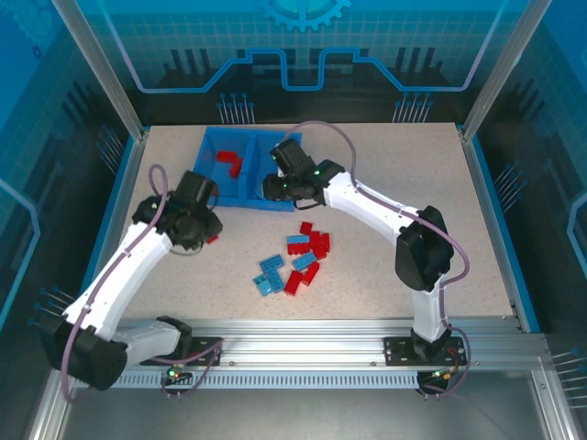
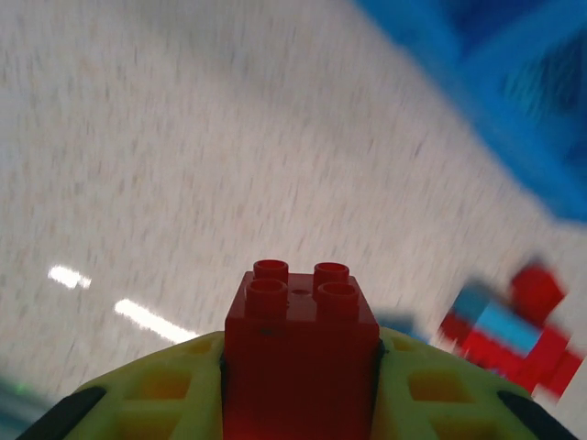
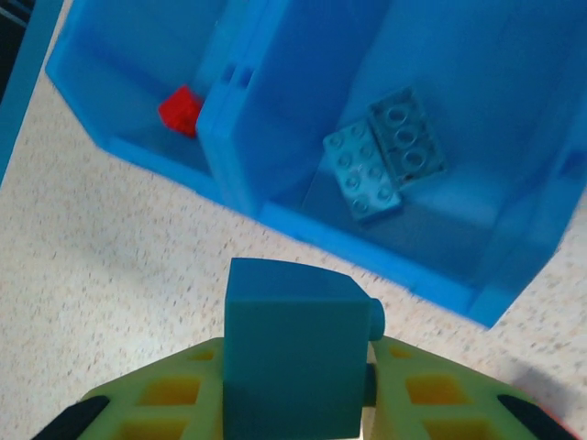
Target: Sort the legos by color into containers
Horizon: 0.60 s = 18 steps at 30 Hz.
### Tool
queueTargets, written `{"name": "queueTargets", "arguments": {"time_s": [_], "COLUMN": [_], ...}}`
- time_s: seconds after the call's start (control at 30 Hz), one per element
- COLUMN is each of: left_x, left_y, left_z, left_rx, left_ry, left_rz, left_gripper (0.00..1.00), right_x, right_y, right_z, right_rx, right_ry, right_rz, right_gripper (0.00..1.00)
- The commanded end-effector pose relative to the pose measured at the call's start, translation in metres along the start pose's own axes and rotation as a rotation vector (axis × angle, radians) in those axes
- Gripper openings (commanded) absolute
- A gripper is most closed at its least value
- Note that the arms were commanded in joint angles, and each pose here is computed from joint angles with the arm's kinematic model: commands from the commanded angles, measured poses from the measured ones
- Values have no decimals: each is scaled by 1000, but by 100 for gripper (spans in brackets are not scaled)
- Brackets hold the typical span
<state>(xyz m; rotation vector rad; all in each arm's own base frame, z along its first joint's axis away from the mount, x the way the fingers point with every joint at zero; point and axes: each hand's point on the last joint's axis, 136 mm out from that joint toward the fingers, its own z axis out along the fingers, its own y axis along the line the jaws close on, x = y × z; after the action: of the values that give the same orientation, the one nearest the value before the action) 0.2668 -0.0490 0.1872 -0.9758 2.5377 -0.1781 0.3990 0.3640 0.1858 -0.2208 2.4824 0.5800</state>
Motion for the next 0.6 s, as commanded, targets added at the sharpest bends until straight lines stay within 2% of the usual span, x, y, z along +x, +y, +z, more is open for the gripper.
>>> {"name": "queueTargets", "arguments": {"time_s": [0.0, 0.17, 0.4, 0.5, 0.57], "left_x": [-65, -133, -172, -178, -182], "left_y": [-35, -74, -120, -134, -138], "left_z": [20, 77, 147, 156, 154], "left_rx": [60, 66, 111, 140, 151], "left_ry": [-124, -115, -48, -46, -56], "left_rz": [8, -22, -43, -41, -46], "left_gripper": [28, 28, 34, 47, 56], "right_x": [-35, -55, -72, -78, -80], "right_y": [-9, -20, -31, -31, -28], "right_z": [-6, 24, 91, 108, 113], "right_rx": [35, 92, 160, 145, 130], "right_ry": [-83, -66, -63, -62, -73], "right_rz": [-29, -52, -106, -112, -121], "right_gripper": [21, 21, 22, 25, 32]}}
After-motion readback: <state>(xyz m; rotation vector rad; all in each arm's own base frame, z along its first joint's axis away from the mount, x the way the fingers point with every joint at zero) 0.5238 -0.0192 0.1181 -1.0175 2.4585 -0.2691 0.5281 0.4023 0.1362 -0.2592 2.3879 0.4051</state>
